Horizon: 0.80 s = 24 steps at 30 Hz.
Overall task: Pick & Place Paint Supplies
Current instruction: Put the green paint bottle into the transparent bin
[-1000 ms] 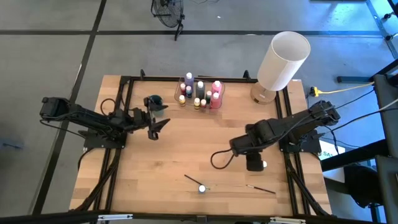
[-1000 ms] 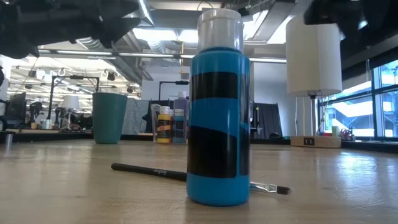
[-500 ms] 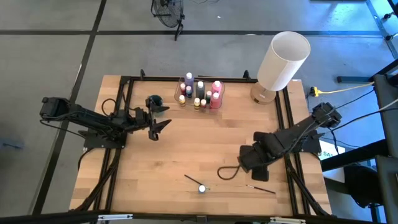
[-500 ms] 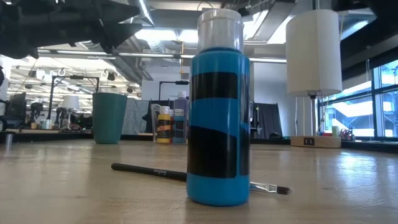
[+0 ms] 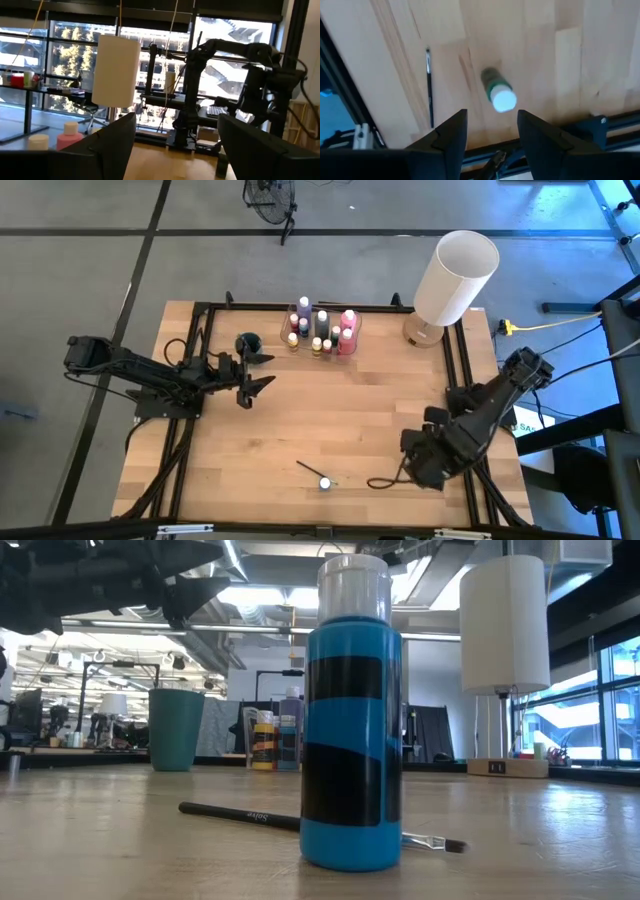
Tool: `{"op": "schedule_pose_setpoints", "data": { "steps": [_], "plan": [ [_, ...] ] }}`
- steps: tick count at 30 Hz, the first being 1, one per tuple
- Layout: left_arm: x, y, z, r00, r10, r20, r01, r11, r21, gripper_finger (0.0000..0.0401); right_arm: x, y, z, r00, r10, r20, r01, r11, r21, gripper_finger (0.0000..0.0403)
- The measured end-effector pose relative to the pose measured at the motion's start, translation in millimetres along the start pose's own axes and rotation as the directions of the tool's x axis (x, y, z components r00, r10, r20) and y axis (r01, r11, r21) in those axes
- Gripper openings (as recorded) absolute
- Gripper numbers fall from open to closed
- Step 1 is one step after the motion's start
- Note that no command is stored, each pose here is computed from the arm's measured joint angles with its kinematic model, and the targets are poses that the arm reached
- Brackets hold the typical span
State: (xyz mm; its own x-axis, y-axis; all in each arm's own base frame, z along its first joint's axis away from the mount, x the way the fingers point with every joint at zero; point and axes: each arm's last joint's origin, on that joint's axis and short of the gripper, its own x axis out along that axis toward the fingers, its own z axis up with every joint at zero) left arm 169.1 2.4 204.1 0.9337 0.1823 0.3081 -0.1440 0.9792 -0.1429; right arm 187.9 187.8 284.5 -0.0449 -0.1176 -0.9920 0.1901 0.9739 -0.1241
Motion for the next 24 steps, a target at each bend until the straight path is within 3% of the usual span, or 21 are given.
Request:
{"op": "schedule_pose_setpoints", "data": {
  "steps": [15, 24],
  "plan": [
    [-0.2, -3.3, -0.3, 0.993, -0.115, -0.009, 0.114, 0.992, -0.056, 0.0274, 30.2, -7.8, -10.9, 1.0, 0.013, 0.02, -0.012, 1.0, -0.026, 0.0176],
    [-0.2, -3.4, -0.2, 0.993, -0.116, -0.009, 0.115, 0.992, -0.053, 0.0276, 55.8, -12.5, -14.6, 0.999, -0.046, 0.005, 0.046, 0.998, -0.042, 0.0176]
  ]
}}
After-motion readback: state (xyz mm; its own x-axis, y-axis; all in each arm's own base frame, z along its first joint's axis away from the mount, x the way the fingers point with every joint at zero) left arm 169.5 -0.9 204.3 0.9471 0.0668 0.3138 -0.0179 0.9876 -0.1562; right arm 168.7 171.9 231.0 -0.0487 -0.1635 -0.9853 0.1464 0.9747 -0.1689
